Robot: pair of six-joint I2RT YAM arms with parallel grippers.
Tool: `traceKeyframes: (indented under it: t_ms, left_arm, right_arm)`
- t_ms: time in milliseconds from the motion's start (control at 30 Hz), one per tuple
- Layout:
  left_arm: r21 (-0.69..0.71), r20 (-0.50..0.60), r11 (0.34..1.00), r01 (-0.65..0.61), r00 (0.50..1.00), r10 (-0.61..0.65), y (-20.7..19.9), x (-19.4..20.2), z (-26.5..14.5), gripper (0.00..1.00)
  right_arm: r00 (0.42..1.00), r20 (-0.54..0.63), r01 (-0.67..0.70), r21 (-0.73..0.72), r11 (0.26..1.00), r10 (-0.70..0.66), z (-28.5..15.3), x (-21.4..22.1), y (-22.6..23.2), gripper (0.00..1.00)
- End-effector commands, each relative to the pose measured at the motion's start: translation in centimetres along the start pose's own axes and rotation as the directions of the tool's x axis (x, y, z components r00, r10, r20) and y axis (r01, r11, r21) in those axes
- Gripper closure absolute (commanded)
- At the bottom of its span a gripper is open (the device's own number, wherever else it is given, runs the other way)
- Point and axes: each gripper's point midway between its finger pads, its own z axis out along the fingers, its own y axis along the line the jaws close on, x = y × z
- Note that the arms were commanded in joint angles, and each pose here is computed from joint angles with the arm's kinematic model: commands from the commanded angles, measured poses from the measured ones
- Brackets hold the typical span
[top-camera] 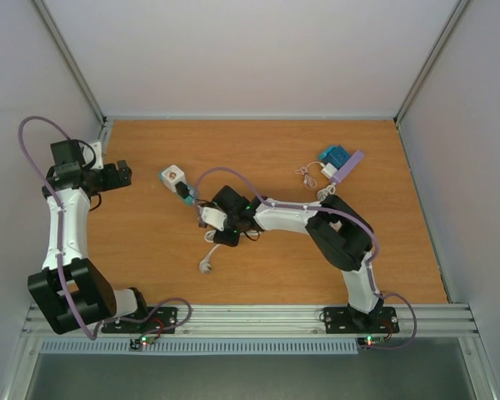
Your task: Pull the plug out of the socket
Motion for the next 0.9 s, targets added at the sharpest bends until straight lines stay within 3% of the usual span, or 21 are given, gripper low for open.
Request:
traceKeyframes:
  t_ms: [0, 200, 333, 633, 867]
  left_arm:
    - [0.112, 0.005, 0.990, -0.085, 0.996, 0.085, -2.0, 0.4, -0.3, 0.00]
    - [0.236, -0.040, 0.961, -0.145, 0.986, 0.159, -4.4, 1.9, 0.2, 0.01]
    - [0.295, -0.065, 0.940, -0.174, 0.977, 0.202, -6.0, 3.0, 0.9, 0.06]
    - [0.394, -0.111, 0.898, -0.196, 0.960, 0.258, -9.1, 3.6, 3.7, 0.34]
    - [0.468, -0.131, 0.869, -0.162, 0.960, 0.249, -11.6, 2.8, 6.4, 0.41]
  right_arm:
    - [0.983, -0.176, -0.052, -0.042, 0.998, 0.044, -0.2, 8.1, 1.1, 0.53]
    - [0.978, -0.195, -0.081, -0.030, 0.996, 0.074, -2.5, 12.4, 0.9, 0.53]
    - [0.974, -0.209, -0.092, -0.015, 0.996, 0.087, -4.2, 15.1, 0.6, 0.53]
    - [0.967, -0.223, -0.115, 0.049, 0.992, 0.123, -8.1, 19.8, -1.4, 0.53]
    - [0.974, -0.144, -0.161, 0.109, 0.981, 0.176, -11.9, 18.7, -5.1, 0.53]
